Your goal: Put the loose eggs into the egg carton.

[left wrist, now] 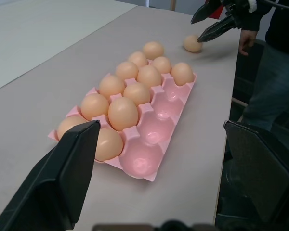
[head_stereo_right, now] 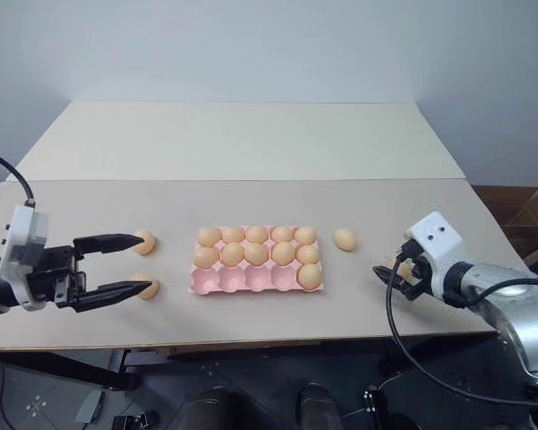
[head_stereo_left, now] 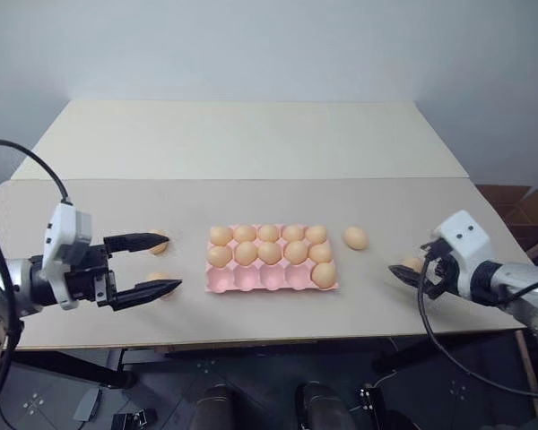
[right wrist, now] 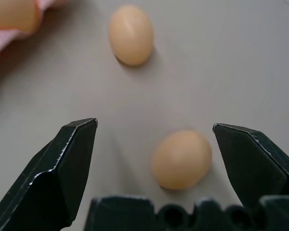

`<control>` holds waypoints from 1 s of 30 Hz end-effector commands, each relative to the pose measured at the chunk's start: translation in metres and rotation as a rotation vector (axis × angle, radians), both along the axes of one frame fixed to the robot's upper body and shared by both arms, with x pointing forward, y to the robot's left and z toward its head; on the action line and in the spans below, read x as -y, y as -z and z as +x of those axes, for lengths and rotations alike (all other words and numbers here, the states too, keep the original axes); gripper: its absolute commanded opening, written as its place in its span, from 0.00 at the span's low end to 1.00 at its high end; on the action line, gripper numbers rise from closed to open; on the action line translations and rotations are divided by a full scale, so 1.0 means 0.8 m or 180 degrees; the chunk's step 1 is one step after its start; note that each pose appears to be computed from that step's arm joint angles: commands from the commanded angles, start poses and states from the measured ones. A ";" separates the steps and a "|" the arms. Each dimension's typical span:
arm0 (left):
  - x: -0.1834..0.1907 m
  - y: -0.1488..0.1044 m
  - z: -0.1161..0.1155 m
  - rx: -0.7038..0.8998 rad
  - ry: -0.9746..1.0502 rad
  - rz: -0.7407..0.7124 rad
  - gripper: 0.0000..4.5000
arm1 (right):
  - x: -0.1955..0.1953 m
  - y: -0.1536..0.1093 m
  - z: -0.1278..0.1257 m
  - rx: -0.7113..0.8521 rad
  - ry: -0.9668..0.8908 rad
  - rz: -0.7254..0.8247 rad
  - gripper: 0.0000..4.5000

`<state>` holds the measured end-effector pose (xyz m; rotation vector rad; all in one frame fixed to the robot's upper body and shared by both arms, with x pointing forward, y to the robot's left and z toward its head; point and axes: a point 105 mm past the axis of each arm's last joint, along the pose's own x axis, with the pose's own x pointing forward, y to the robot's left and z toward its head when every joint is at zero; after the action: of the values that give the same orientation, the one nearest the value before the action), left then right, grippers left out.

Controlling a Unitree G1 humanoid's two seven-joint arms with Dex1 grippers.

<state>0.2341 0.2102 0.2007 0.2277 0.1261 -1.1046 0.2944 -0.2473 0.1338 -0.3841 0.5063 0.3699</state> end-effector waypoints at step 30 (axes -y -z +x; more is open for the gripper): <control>0.007 -0.013 0.000 0.0170 0.0093 0.0083 1.00 | -0.228 -0.037 -0.011 0.0455 -0.1328 0.0528 0.46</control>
<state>0.2363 0.2065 0.2032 0.2433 0.1172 -1.1180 0.2859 -0.0712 0.1586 -0.3268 0.2836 0.7812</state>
